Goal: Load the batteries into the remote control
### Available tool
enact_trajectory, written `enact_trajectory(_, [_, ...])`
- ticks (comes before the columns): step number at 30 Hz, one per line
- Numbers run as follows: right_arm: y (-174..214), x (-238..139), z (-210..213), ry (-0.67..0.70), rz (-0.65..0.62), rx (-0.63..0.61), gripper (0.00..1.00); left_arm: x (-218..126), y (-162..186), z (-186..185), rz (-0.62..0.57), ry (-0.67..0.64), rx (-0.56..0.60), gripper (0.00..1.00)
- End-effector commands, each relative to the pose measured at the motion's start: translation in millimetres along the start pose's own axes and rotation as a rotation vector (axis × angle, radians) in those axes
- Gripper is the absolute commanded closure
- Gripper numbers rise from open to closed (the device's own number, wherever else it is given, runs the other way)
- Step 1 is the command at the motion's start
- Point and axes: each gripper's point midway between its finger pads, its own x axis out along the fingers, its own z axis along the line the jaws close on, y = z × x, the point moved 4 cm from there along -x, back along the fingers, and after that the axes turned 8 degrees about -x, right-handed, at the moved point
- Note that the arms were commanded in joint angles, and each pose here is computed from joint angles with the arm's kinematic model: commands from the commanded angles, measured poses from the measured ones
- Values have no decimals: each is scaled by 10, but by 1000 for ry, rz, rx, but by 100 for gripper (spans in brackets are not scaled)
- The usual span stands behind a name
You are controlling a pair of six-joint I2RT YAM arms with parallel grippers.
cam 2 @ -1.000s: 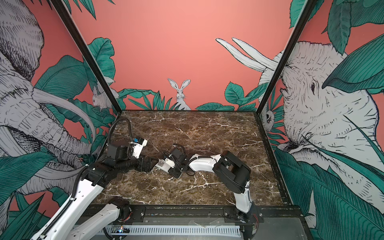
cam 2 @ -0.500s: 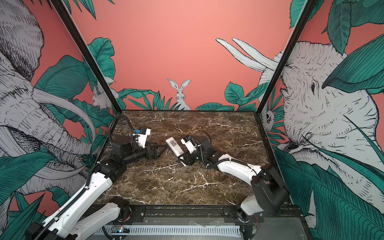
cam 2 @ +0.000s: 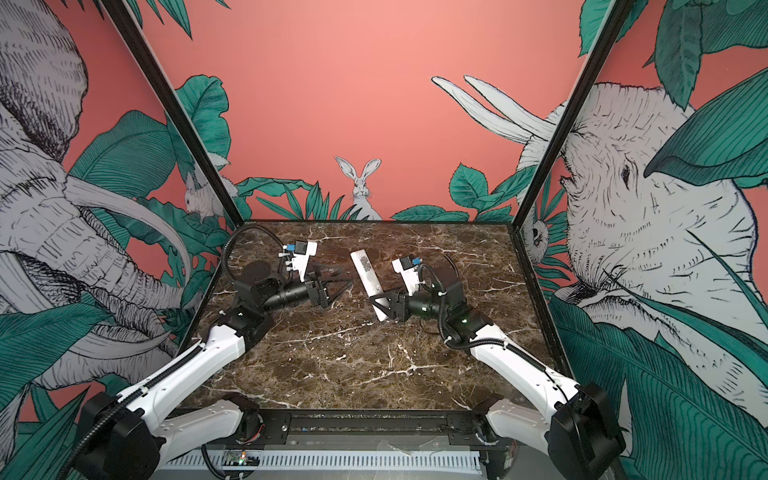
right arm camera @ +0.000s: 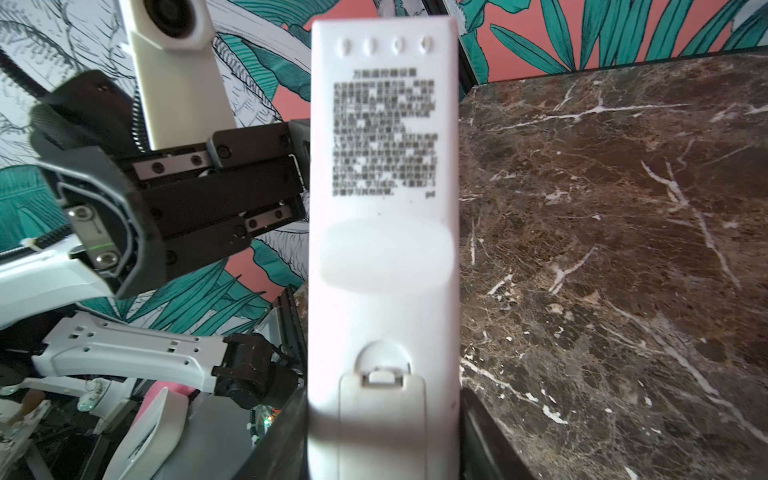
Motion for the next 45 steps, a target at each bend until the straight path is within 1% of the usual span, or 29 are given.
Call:
enact_trajectory(1, [-245, -50, 246, -154, -92, -11, 68, 26, -71, -172, -28, 132, 19, 0])
enact_trajectory(6, [-308, -43, 349, -248, -111, 0, 68, 120, -124, -174, -22, 195, -21, 1])
enact_trajectory(13, [-341, -27, 403, -320, -117, 31, 69, 197, -165, -280, -13, 286, -7, 1])
enact_trajectory(21, [-337, -21, 424, -352, -118, 31, 69, 211, -211, -419, -35, 393, 13, 8])
enact_trajectory(23, [-331, -19, 428, -361, -118, 35, 69, 221, -224, -425, -39, 407, 10, 11])
enact_trajectory(26, [-311, -14, 415, -360, -115, 40, 69, 227, -231, -429, -49, 423, 12, 16])
enact_trajectory(31, [-279, 0, 392, -358, -109, 46, 69, 240, -232, -429, -48, 430, 14, 31])
enact_trajectory(34, [-262, 14, 372, -355, -106, 50, 69, 246, -205, -398, -39, 414, 13, 40])
enact_trajectory(37, [-260, 30, 358, -355, -107, 53, 69, 248, -180, -370, -33, 394, 17, 54])
enact_trajectory(40, [-272, 40, 354, -361, -112, 53, 68, 243, -154, -350, -29, 377, 20, 64])
enact_trajectory(42, [-265, 48, 349, -368, -112, 57, 66, 237, -144, -338, -28, 363, 22, 67])
enact_trajectory(45, [-252, 65, 346, -392, -112, 63, 60, 232, -130, -323, -26, 346, 26, 76])
